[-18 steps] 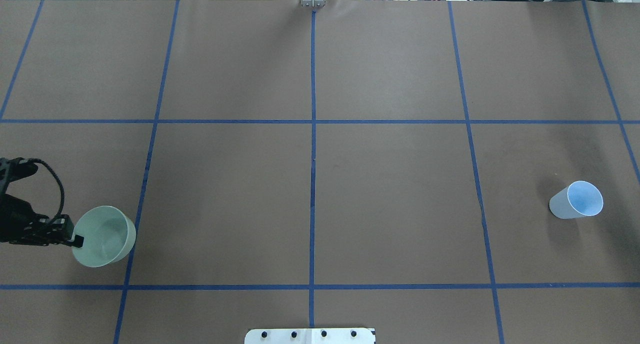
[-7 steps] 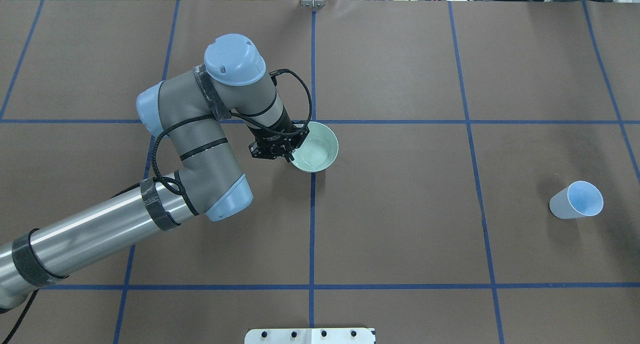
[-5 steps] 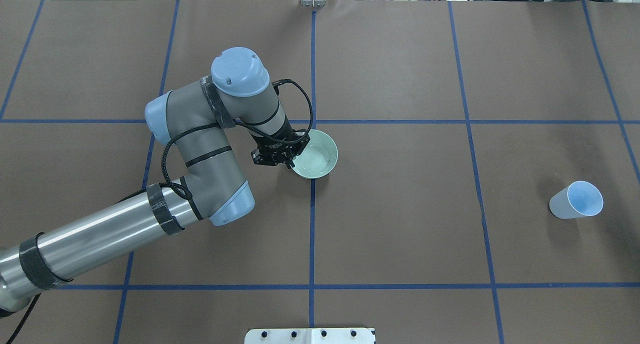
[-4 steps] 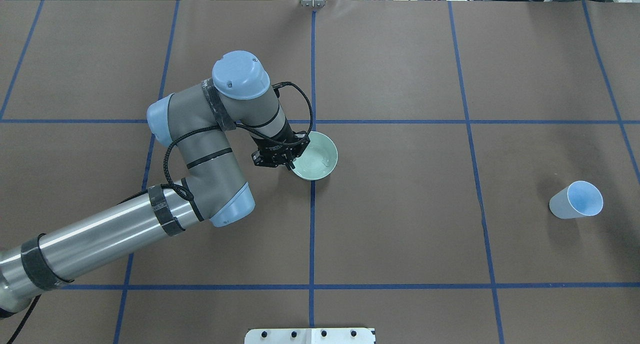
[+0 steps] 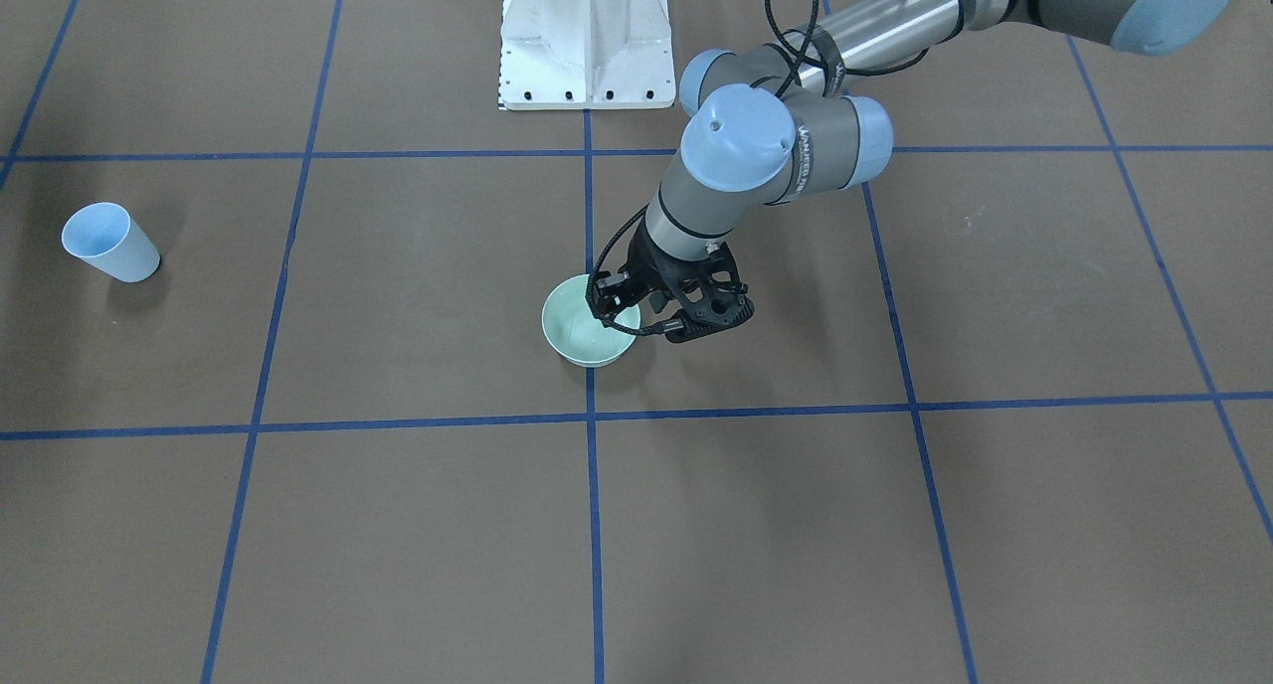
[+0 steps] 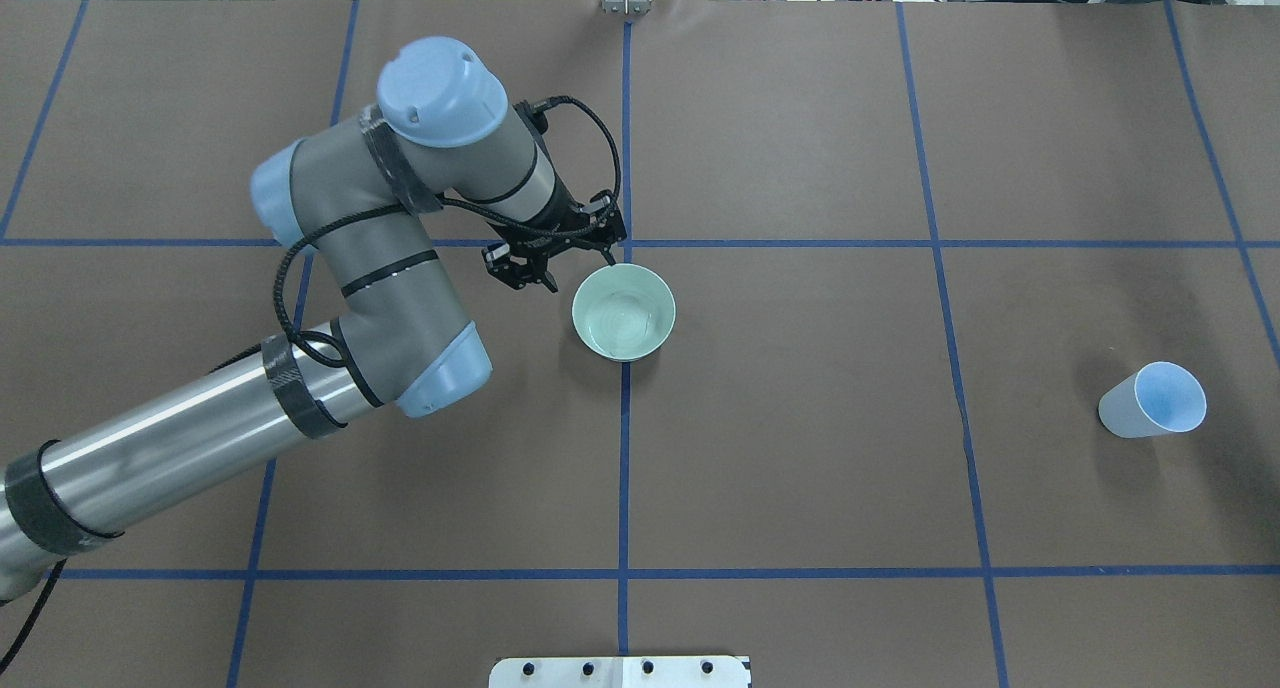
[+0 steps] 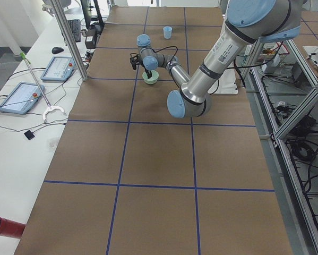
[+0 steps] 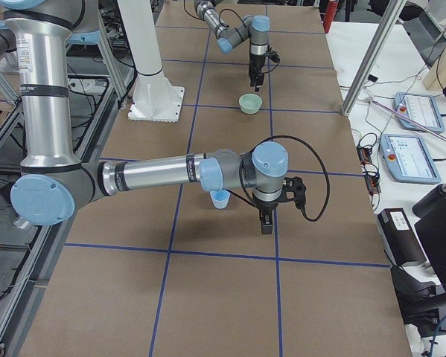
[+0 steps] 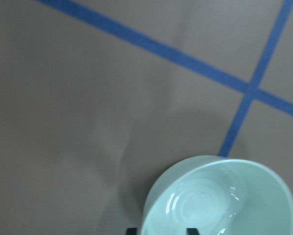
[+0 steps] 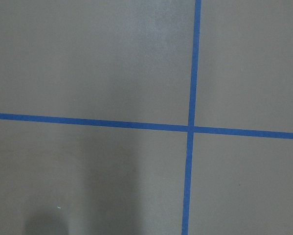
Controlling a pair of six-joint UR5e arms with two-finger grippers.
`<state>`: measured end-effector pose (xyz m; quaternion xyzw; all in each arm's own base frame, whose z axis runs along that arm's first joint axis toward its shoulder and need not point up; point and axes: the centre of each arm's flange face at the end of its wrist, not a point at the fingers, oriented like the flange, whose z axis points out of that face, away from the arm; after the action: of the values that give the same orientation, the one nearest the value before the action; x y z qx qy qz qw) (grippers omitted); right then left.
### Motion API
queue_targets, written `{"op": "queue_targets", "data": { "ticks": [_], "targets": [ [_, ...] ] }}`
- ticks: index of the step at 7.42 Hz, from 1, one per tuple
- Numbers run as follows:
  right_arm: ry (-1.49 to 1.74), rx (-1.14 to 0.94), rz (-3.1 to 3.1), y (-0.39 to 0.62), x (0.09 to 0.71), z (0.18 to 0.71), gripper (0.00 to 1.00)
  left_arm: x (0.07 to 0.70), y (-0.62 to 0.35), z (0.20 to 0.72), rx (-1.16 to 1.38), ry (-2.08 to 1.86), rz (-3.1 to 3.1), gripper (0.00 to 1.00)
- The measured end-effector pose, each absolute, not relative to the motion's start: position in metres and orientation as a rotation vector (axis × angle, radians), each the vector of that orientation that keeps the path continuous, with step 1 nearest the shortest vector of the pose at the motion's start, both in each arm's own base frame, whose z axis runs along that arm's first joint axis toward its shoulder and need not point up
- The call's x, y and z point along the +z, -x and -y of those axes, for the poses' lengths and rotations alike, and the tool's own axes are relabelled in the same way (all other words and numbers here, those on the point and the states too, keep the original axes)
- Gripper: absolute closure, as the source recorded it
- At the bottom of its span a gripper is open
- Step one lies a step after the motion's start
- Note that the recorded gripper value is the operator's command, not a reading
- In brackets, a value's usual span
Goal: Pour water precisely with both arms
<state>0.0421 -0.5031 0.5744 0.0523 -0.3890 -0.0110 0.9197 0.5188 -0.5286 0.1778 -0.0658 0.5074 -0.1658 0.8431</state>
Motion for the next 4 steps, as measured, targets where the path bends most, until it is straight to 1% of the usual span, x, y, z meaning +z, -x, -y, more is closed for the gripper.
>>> {"op": "queue_targets", "data": {
  "ticks": [2,4],
  "targets": [
    [-0.113,0.027,0.799,-0.034,0.559,0.485,0.01,0.178,-0.476,0.536,-0.384,0.100,-1.097,0.00],
    [-0.160,0.098,0.770,-0.015,0.535,0.455,0.01,0.187,-0.443,0.530,-0.419,0.075,-1.036,0.00]
  ]
}}
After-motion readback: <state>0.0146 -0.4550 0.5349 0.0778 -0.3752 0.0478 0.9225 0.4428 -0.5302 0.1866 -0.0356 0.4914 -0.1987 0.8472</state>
